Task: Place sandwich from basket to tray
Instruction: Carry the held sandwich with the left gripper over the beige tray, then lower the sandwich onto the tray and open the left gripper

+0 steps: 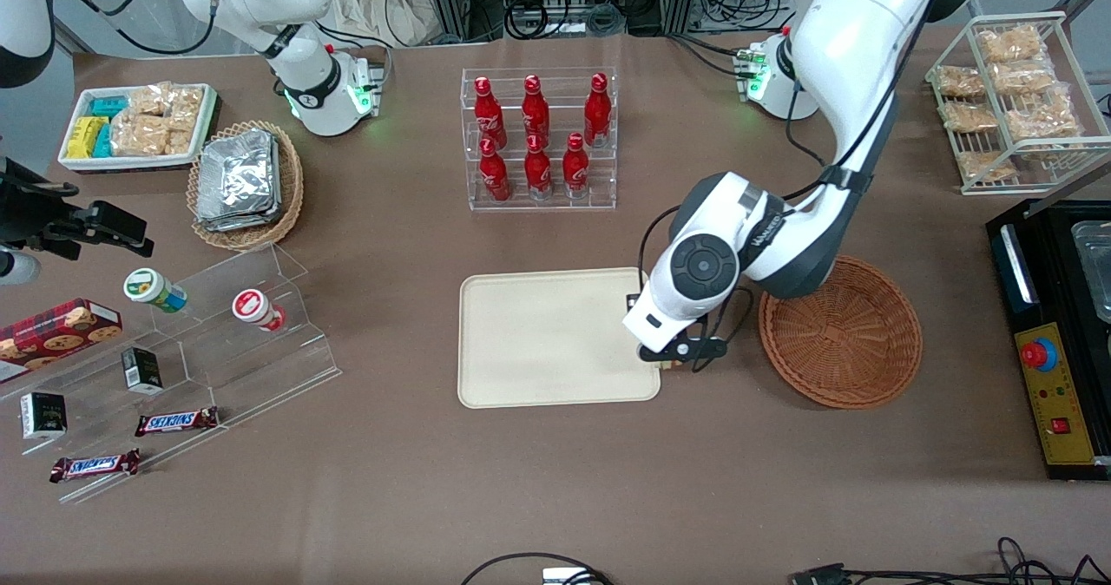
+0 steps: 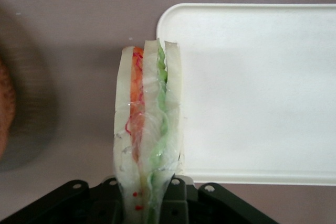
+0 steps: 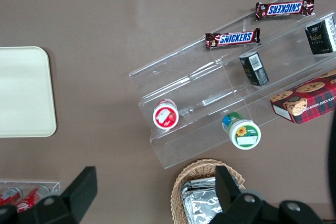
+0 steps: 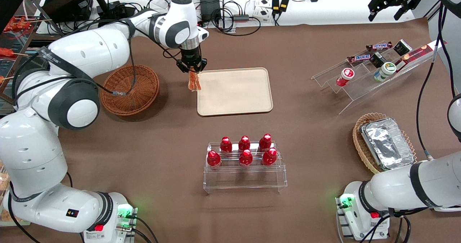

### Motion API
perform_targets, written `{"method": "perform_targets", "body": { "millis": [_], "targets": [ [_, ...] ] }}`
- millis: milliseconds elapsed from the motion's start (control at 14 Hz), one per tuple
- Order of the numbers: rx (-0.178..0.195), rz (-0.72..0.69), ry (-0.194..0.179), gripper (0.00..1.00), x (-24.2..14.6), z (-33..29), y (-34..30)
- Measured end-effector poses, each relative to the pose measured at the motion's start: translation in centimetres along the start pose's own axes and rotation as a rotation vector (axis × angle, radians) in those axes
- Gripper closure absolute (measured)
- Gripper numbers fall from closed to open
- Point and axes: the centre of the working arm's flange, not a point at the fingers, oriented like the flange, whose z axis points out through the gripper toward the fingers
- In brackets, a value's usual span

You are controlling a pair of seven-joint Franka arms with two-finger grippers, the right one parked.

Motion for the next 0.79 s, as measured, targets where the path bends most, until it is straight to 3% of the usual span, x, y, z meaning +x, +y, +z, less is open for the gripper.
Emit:
{"method": "perform_targets", "body": {
  "millis": [214, 429, 786],
  "targets": [
    [-0.004, 0.032, -0.005, 0.80, -0.5, 2.9, 2.2],
    [-0.027, 0.061, 0.016, 0.80, -0.9, 5.8, 4.6],
    [-0.035, 0.055, 0.028, 0.81, 0.2, 8.4, 4.4]
  ]
}}
